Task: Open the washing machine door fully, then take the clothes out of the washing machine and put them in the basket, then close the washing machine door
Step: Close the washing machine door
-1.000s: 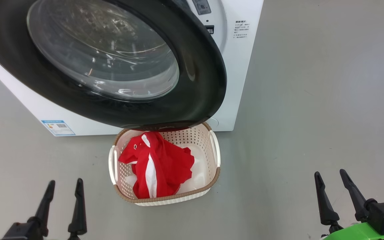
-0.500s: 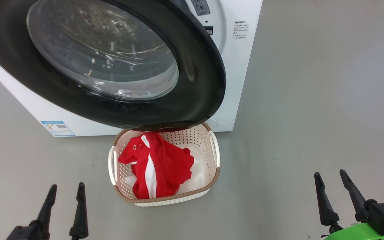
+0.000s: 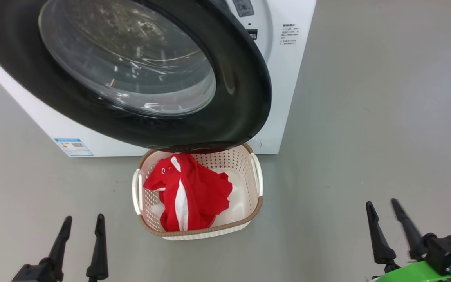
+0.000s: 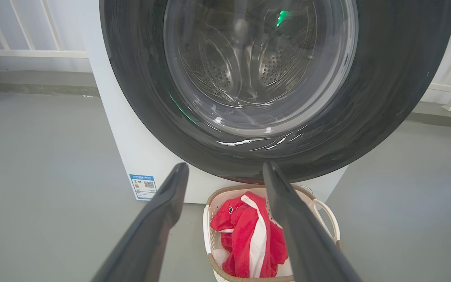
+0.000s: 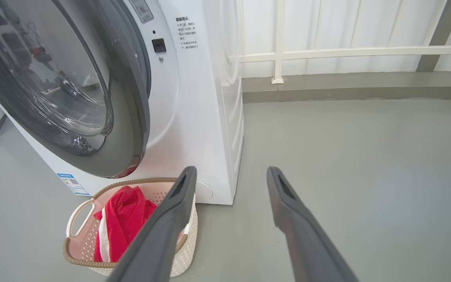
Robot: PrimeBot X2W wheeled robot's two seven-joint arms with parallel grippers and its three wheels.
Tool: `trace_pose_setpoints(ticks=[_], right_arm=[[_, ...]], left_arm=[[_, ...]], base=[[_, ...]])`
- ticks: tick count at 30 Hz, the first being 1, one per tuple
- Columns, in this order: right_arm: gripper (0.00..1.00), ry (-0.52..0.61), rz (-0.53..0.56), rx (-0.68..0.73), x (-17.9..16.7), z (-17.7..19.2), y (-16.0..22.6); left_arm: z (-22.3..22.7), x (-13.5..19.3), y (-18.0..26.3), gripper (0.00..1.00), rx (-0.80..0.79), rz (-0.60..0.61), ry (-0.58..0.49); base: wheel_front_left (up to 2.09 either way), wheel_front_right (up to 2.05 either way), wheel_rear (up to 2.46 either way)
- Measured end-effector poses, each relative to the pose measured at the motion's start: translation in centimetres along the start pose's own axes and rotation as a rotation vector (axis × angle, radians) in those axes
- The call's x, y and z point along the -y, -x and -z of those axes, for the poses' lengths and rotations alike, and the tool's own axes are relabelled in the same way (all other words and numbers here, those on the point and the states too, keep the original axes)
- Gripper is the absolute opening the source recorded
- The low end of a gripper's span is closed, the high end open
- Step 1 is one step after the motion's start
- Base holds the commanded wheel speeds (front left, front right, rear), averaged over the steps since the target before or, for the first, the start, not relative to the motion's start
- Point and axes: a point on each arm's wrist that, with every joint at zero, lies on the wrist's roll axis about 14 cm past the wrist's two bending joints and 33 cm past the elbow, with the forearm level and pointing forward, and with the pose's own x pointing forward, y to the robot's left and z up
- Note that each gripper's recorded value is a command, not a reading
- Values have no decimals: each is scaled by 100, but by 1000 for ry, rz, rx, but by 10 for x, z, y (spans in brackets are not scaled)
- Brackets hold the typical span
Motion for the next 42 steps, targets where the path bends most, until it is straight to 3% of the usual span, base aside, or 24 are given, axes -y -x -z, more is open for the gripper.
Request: trace_pose_setpoints(ticks=[25, 42], right_arm=[[0, -6, -393, 139, -135, -45, -84], [0, -18, -462, 152, -163, -39, -143]], left_arm=[[-5, -14, 14, 100, 18, -62, 85], [1, -14, -7, 100, -2, -77, 112]], base=[[0, 0, 0], [0, 0, 0]])
